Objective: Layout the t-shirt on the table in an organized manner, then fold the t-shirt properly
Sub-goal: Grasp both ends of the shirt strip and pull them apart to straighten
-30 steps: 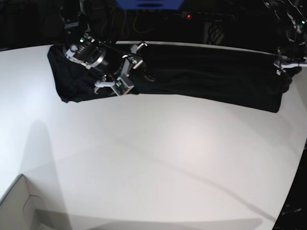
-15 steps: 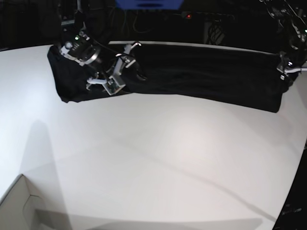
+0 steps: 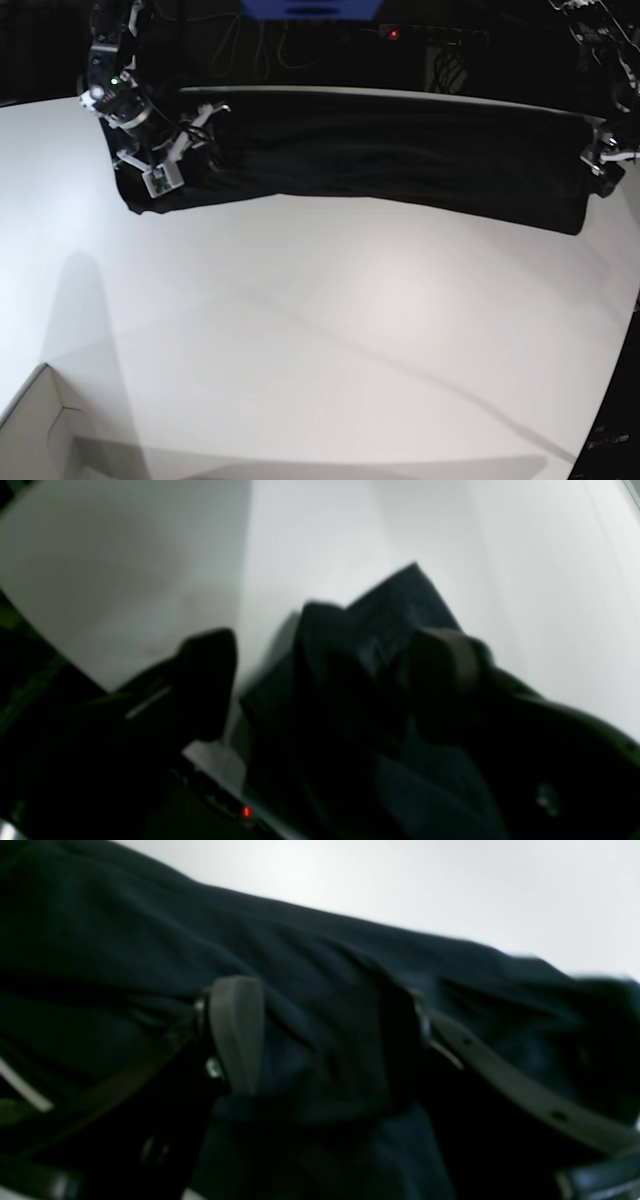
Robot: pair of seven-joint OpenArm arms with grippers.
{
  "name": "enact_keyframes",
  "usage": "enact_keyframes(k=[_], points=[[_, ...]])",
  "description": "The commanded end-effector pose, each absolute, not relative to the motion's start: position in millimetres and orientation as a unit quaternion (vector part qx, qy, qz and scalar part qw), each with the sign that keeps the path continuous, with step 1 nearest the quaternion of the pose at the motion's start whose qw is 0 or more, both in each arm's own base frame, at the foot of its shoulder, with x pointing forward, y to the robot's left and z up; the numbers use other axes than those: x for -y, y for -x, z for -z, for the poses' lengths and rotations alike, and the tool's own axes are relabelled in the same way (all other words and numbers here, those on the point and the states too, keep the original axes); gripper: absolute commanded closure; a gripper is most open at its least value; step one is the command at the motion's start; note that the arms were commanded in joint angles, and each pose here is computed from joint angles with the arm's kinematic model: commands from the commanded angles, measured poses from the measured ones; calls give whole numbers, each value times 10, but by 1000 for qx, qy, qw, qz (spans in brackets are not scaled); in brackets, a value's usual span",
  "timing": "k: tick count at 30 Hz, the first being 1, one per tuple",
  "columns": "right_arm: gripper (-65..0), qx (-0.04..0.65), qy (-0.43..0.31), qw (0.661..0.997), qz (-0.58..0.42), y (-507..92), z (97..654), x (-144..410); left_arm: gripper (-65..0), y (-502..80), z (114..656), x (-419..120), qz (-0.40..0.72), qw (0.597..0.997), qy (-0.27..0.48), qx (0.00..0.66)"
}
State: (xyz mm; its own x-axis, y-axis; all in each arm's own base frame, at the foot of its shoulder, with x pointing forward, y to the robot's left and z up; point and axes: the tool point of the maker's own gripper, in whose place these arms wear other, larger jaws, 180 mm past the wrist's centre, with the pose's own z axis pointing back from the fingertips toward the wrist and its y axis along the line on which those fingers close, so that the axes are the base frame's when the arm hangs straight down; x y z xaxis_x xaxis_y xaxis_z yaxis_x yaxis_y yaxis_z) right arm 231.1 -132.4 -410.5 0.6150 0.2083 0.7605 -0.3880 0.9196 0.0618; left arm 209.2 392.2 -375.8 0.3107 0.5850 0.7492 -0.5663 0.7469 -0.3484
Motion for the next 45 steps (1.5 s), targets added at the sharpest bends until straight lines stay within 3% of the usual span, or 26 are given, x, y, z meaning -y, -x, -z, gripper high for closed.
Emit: enact_keyframes(k=[1, 14, 22, 29, 45], points=[[-373, 429, -112, 882, -161, -2375, 3995, 1361, -585, -2153, 3633, -3971, -345, 804, 4, 484], [-373, 432, -96, 885, -144, -2365, 3968, 1525, -609, -2390, 3647, -3744, -294, 818, 36, 493], [-373, 434, -96, 884, -144, -2378, 3961, 1525, -610, -2297, 4064, -3754, -310, 841, 51, 441], [-373, 435, -96, 883, -145, -2396, 3950, 1520, -611, -2260, 4115, -3723, -299, 845, 44, 442], [-373, 443, -97, 879, -147, -2446, 3914, 1502, -612, -2258, 4499, -3179, -215, 898, 55, 379]])
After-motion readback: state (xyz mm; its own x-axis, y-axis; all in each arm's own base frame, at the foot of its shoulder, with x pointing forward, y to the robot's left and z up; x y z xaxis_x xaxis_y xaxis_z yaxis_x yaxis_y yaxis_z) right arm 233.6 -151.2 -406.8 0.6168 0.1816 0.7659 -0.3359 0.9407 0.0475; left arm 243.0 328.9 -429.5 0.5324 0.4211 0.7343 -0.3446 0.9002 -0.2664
